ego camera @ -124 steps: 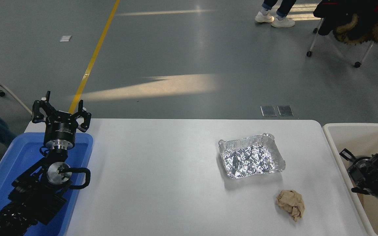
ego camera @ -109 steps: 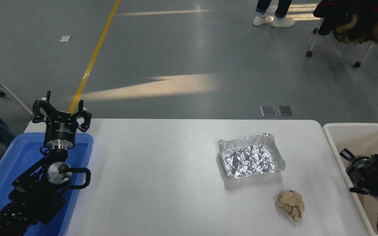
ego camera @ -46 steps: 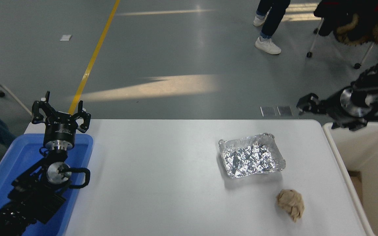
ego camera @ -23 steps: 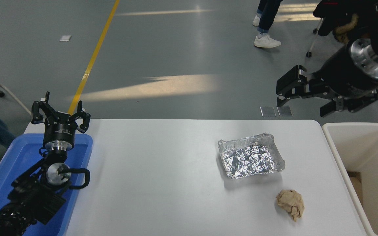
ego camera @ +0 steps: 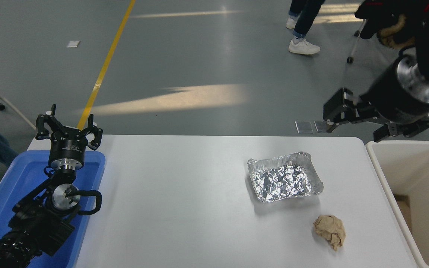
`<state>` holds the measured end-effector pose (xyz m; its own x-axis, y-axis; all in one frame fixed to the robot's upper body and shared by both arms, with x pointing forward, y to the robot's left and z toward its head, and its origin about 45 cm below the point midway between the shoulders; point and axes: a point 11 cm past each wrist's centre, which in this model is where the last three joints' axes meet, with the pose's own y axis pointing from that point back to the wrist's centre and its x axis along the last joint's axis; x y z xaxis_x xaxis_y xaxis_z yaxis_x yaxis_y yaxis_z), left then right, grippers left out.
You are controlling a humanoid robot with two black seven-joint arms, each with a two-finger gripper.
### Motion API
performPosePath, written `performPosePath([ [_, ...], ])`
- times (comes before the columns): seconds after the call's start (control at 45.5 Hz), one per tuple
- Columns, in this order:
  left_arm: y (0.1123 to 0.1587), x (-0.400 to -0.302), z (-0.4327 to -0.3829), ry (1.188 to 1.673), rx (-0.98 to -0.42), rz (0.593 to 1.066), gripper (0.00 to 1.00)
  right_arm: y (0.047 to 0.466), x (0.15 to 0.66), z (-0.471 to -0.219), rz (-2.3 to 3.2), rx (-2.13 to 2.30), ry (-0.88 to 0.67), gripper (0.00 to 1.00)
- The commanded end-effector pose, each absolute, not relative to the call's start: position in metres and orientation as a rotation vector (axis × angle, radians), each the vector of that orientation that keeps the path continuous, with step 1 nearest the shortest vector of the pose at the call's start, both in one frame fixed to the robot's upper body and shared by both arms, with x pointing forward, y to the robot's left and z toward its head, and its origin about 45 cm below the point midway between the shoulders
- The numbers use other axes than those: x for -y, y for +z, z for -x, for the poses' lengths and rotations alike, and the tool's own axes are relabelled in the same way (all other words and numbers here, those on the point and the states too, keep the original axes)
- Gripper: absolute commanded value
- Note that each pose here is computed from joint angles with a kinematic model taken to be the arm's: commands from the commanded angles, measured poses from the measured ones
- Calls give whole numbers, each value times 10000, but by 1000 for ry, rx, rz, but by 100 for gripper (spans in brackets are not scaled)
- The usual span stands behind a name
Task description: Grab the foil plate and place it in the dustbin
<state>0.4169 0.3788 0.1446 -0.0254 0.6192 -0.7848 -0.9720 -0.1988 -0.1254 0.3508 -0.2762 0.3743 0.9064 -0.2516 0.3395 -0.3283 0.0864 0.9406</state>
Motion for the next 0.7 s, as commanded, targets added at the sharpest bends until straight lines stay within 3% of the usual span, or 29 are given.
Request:
performPosePath([
  [0.0,1445,-3787,-4169,1576,-547,877,99,2766,3122,-3695,-1400,564,56,91],
  [0.352,1446,-3786,-4169,1575,-546,875,99,1755,3115,-3608,-1459,597,-85,95],
  [0.681,1445,-3787,-4169,1576,-547,877,99,1364,3249,-3883,-1417,720,36,93],
])
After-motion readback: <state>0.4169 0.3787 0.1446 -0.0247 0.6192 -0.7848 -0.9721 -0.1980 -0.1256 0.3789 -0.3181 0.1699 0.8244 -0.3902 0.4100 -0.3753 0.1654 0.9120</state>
